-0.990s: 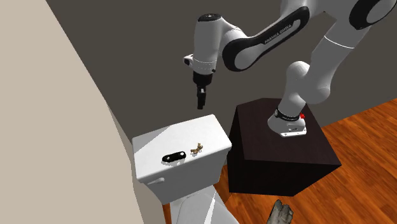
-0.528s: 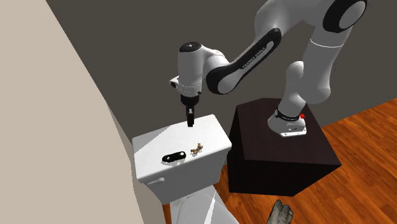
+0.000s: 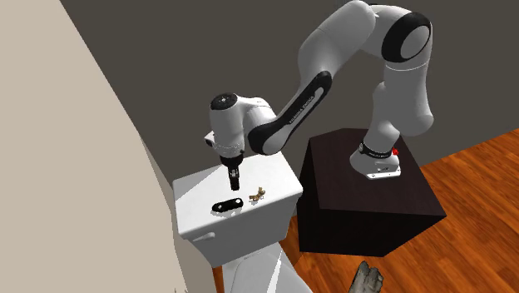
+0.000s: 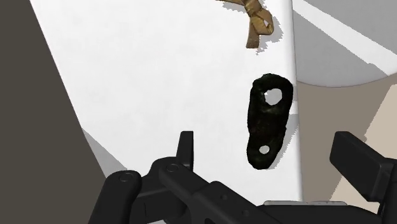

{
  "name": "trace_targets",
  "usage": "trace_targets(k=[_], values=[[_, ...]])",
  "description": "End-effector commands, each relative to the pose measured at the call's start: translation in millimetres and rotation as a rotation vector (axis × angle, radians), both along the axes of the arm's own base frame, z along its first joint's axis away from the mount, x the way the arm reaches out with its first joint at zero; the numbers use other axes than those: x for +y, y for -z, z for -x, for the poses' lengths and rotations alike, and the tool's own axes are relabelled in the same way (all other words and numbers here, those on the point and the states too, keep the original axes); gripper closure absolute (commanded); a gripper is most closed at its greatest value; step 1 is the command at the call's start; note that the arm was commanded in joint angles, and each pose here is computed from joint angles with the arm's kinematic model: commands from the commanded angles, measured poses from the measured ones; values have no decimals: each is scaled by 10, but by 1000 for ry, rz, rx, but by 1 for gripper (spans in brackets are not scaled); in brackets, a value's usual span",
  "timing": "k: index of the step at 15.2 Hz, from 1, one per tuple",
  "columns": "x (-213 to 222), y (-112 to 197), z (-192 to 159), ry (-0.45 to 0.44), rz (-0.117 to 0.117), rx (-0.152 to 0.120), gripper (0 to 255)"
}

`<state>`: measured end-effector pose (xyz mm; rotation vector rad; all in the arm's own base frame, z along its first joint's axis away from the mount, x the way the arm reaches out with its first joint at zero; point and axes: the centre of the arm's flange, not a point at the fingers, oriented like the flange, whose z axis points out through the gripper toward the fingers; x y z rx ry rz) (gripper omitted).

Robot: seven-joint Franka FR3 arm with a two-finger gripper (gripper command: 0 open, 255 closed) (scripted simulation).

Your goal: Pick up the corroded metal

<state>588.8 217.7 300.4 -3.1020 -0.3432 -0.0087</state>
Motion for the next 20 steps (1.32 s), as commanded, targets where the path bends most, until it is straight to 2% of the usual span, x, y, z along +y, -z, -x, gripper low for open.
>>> trace_targets(k=[1, 6, 16, 17, 20], values=[[149, 202, -119, -18, 5, 10, 0], [503, 720, -394, -62, 16, 34, 0], [534, 1166, -416, -66, 17, 37, 0], [527, 1166, -413, -66, 17, 37, 255], [528, 1166, -415, -66, 17, 37, 255]])
